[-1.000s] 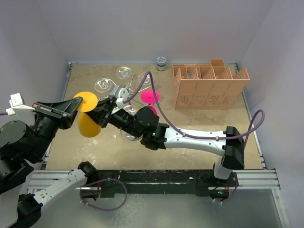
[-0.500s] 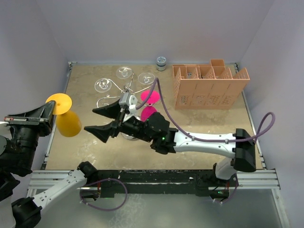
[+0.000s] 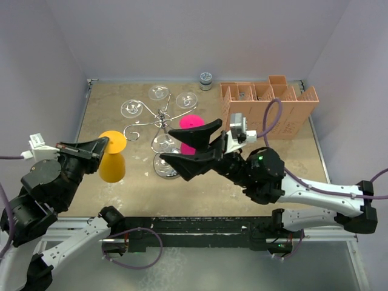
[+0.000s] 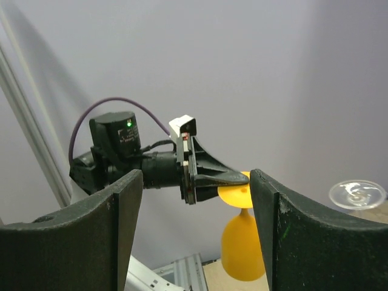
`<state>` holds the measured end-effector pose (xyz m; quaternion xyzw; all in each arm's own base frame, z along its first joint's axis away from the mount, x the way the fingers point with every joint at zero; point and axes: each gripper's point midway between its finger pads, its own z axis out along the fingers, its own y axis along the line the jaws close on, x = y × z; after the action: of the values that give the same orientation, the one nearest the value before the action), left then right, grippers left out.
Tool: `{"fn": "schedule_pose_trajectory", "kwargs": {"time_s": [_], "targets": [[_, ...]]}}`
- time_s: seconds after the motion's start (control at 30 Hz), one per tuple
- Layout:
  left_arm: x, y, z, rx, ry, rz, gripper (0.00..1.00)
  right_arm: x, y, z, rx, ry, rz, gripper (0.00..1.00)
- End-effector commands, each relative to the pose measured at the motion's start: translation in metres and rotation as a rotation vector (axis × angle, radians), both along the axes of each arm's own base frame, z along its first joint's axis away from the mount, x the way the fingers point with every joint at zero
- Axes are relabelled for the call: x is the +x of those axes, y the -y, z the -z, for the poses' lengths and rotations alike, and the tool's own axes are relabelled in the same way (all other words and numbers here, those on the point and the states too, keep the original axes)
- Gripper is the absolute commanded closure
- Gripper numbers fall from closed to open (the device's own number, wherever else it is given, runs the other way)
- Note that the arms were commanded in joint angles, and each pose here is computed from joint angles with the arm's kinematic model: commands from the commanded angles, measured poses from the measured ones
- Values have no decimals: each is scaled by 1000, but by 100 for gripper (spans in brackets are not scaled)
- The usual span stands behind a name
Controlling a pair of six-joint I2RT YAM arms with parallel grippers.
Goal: Place the wine glass upside down on the wine glass rack
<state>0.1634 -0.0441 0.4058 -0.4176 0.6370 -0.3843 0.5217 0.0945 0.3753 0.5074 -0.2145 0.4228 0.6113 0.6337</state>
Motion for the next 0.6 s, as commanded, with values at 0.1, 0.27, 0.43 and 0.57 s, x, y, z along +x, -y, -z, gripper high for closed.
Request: {"fn": "schedule_pose_trajectory", "kwargs": {"time_s": [0.1,0.27,0.43,0.57], "targets": [[13,51,-5,-55,41,180,100,14,32,5,9,-107,89,28],[26,67,-4,-81,66,203,100,15,44,6,28,-143,98,29],[45,76,-4,-70,58,173,100,7,49,2,65,-141,56,31],[54,78,1,-85,56,150,100,5,52,4,76,-158,40,32]]}}
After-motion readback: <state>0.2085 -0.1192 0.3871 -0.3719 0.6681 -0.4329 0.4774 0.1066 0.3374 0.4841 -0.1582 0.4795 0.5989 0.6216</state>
